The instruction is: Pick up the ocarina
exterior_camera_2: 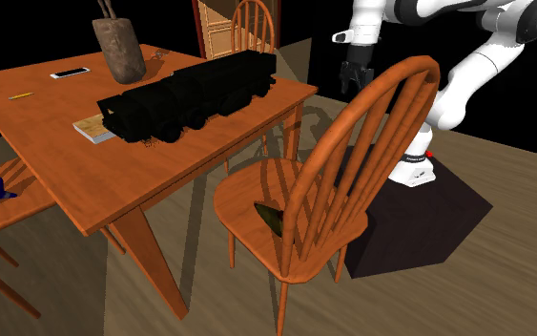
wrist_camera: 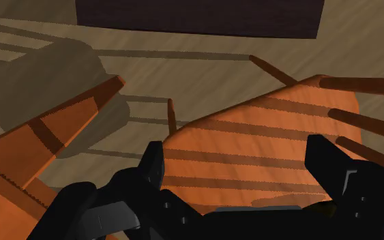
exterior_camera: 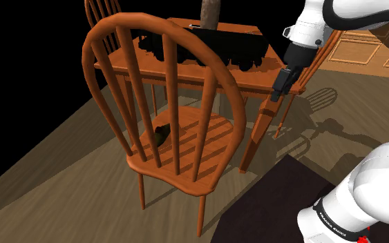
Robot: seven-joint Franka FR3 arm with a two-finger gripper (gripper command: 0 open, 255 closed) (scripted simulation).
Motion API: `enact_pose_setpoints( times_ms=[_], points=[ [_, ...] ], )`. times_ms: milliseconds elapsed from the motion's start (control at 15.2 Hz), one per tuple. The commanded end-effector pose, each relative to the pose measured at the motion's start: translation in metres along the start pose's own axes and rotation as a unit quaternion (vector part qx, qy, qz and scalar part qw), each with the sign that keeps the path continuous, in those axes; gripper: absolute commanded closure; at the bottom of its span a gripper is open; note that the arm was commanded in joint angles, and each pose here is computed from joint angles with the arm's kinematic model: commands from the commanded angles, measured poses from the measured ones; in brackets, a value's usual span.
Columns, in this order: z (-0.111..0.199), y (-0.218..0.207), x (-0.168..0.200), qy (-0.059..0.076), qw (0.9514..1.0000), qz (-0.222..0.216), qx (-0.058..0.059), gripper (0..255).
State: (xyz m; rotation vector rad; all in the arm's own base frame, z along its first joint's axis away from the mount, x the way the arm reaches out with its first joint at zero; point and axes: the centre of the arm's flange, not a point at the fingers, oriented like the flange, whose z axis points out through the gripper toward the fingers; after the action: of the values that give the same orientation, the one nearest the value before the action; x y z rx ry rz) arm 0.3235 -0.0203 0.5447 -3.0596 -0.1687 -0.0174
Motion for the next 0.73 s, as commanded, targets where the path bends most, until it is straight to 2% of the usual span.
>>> enact_pose_setpoints(
  times_ms=[0,330,660],
  points=[
    [0.000,0.000,0.000,0.000,1.0000,0.000,0.000,0],
    [0.027,-0.051,0.037,-0.022,0.9960,0.087,0.002,0],
    [0.056,-0.095,0.080,-0.043,0.9840,0.173,0.004,0]
  ],
)
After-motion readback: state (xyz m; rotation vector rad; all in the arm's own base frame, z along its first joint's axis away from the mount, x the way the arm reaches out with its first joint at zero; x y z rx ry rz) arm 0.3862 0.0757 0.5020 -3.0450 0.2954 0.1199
